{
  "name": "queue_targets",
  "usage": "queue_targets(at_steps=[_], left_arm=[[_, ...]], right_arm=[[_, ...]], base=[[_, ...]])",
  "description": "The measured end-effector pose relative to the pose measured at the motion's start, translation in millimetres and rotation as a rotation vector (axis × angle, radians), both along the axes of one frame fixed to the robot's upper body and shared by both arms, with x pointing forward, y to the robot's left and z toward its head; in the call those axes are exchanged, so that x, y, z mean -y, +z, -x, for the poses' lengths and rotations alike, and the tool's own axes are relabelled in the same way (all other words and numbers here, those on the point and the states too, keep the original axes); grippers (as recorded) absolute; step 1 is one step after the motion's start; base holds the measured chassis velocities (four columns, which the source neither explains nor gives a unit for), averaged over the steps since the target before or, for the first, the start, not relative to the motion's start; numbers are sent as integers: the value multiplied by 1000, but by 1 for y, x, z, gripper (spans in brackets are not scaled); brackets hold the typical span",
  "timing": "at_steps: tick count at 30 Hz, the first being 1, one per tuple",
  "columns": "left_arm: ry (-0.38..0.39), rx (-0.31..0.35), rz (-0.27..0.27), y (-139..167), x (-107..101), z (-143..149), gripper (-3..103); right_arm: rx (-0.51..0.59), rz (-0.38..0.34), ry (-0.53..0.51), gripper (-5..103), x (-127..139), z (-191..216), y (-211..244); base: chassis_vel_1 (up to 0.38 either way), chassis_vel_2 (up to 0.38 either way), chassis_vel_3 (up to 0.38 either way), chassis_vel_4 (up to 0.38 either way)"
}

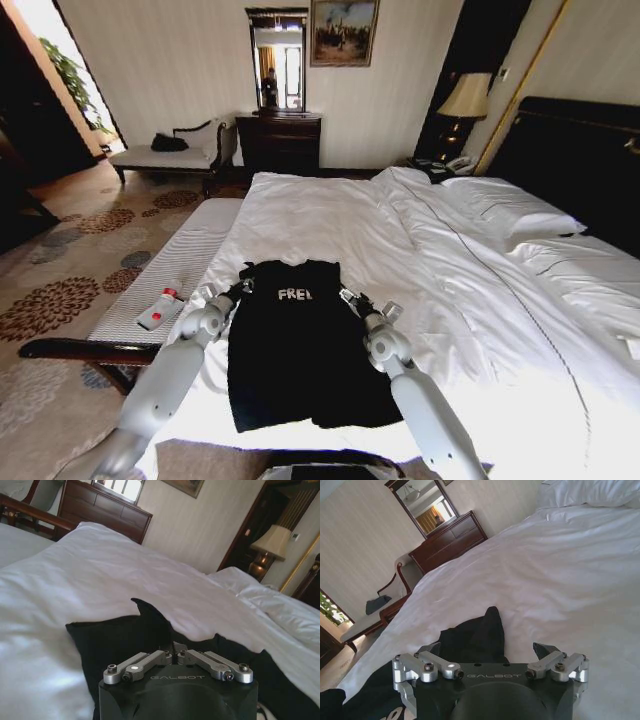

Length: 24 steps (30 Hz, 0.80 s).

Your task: Fold the clothes on the bed.

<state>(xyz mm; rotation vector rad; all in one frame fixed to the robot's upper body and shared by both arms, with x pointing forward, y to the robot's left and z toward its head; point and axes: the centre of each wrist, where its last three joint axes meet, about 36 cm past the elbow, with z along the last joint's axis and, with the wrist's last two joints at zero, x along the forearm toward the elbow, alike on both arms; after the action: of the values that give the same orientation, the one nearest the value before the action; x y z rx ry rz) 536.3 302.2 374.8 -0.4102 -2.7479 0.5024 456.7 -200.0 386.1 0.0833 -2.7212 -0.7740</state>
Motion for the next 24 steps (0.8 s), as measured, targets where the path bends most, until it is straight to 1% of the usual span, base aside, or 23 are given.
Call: queue_targets(at_steps=[2,3,4,5,6,7,8,9,12,13,14,15,17,18,19,21,22,24], left_arm=[[2,-7,-16,-4,1,0,0],[2,-7,-16,-4,1,0,0],[2,-11,-20,-6,2,2,-2],[2,-12,-19,-4,5,3,3],[2,-13,-14,-2,6,4,3],[5,-16,6,3,6,6,8],[10,-23,51,12,5,7,14],[10,-23,51,12,5,7,14],[17,-35,199,37,-1,14,30],[17,-36,216,40,-2,15,30],[20,-37,242,44,-6,18,36],[20,-37,242,44,-6,18,36],[32,-45,241,43,-12,22,46],[44,-52,227,40,-16,23,52],[60,-62,209,36,-20,24,52],[86,-84,181,28,-26,26,62],[86,-84,181,28,-26,26,62],[103,-102,160,20,-30,26,74]], right_arm=[[-1,1,0,100,0,0,-1],[-1,1,0,100,0,0,-1],[-1,2,1,100,-1,0,-1],[-1,2,1,100,-1,0,-1],[-1,2,1,100,-1,0,-1],[-1,3,1,100,-1,0,-1],[0,3,1,100,-2,0,-1],[0,3,1,100,-2,0,-1],[0,2,3,100,-4,0,-1],[-1,2,4,100,-5,0,-1],[-2,3,4,100,-6,0,-2],[-2,3,4,100,-6,0,-2],[-4,5,5,100,-8,1,-4],[-5,6,7,100,-10,1,-4],[-6,6,7,100,-10,2,-4],[-6,6,9,100,-12,2,-5],[-6,6,9,100,-12,2,-5],[-5,7,8,100,-12,3,-4]], base=[[0,0,0,0],[0,0,0,0],[0,0,0,0],[0,0,0,0],[0,0,0,0],[0,0,0,0],[0,0,0,0],[0,0,0,0],[0,0,0,0],[0,0,0,0],[0,0,0,0],[0,0,0,0],[0,0,0,0],[0,0,0,0],[0,0,0,0],[0,0,0,0],[0,0,0,0],[0,0,0,0]])
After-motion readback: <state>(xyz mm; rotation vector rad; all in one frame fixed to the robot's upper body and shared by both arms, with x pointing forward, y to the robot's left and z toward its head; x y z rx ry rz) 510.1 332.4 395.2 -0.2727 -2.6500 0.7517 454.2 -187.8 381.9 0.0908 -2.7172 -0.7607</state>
